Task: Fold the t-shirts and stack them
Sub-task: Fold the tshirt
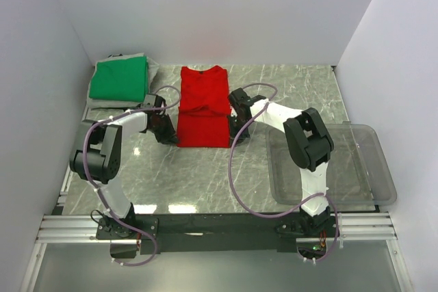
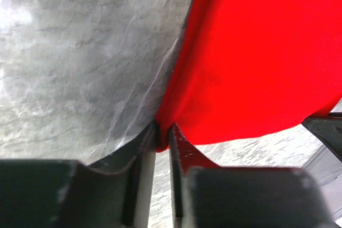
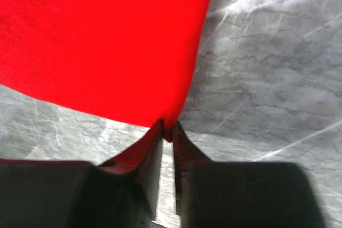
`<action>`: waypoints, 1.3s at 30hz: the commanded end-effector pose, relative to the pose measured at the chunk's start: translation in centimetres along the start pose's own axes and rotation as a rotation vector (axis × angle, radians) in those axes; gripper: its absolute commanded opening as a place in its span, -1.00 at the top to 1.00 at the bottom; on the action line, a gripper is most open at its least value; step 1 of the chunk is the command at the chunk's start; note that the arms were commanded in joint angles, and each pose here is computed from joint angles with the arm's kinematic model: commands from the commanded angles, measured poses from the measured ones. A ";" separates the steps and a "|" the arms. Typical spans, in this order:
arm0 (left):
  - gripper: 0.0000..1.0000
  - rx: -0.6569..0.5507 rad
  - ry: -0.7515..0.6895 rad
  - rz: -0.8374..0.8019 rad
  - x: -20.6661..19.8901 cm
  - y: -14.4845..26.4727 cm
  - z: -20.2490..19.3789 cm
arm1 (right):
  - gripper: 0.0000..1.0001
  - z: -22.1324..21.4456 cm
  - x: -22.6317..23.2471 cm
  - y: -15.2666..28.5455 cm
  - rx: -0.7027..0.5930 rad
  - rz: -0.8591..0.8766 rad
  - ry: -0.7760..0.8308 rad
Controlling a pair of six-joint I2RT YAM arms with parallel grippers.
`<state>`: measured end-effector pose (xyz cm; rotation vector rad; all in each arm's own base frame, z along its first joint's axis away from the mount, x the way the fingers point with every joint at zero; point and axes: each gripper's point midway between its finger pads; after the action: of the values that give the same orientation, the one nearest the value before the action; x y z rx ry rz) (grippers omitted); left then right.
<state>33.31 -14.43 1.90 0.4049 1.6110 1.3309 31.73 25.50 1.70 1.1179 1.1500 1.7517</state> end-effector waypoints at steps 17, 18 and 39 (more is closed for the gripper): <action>0.99 0.079 0.002 0.105 5.3 2.4 -6.7 | 1.00 -8.2 0.9 1.3 0.141 -0.015 0.053; 0.99 0.080 0.003 0.094 5.2 3.0 -7.2 | 1.00 -8.6 1.3 1.9 0.135 -0.011 0.061; -0.02 0.196 0.008 0.071 7.5 10.5 -17.6 | 0.28 -19.9 5.1 7.6 0.197 -0.021 0.095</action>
<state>12.97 -14.93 5.22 0.5905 1.7270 1.2528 11.03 22.85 4.31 1.1655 1.4039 1.7553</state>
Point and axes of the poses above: each gripper's point midway between its finger pads, its own y axis back along the fingers, its own x axis along the line the jaws close on, z = x × y, and after that the axes turned 14 degrees about y, right-handed
